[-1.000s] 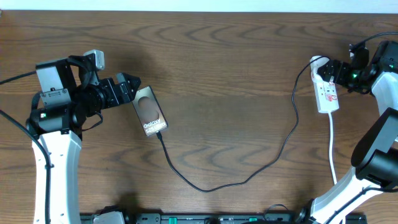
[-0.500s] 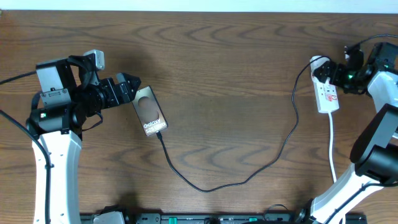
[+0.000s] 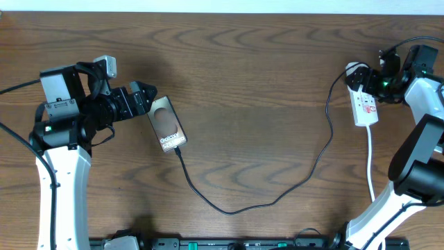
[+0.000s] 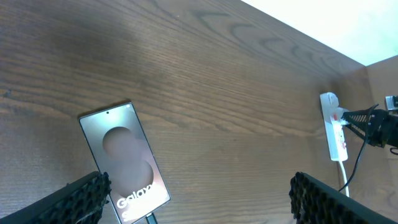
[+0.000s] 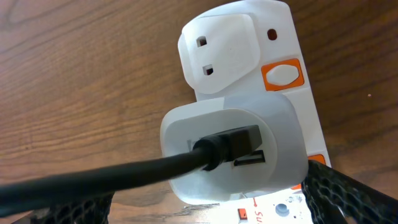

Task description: Plug charger to phone and switch on socket

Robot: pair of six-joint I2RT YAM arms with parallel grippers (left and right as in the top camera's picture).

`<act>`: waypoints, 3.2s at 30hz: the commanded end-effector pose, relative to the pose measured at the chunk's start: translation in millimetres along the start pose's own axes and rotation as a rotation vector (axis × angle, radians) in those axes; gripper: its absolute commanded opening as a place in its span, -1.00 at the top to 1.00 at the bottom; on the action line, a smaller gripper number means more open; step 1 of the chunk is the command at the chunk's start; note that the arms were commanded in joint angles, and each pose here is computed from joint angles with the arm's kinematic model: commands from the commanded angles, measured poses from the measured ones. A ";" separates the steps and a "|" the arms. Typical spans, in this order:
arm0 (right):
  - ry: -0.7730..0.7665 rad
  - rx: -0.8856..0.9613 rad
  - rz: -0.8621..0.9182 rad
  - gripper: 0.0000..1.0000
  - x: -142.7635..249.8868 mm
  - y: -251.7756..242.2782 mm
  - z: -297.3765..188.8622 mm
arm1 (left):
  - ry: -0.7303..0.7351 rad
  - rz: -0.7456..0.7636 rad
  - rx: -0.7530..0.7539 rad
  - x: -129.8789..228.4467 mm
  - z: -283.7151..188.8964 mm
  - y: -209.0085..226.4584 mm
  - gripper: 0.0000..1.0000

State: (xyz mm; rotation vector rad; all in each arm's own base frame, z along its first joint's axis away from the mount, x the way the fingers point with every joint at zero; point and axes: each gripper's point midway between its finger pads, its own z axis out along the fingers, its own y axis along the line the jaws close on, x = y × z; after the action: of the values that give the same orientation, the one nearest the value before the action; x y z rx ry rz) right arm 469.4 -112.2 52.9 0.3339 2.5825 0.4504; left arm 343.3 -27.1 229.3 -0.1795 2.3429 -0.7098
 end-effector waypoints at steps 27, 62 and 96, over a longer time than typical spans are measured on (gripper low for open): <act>0.104 -0.079 0.060 -0.76 27.5 12.8 23.2 | -0.007 0.008 0.017 -2.9 -1.6 -3.6 -0.89; -0.012 -0.022 0.044 -0.76 -9.9 -2.1 -8.1 | -0.008 0.008 0.017 -3.1 -1.6 -3.6 -0.88; 0.055 -0.030 0.028 -0.75 6.0 14.1 17.2 | -0.019 0.017 0.018 -6.0 -1.7 -4.1 -0.88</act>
State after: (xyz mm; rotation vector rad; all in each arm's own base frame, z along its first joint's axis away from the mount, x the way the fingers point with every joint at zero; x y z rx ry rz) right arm 470.4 -113.1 46.1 0.3775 2.6117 0.4416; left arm 346.2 -26.5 231.8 -0.1710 2.3274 -0.7042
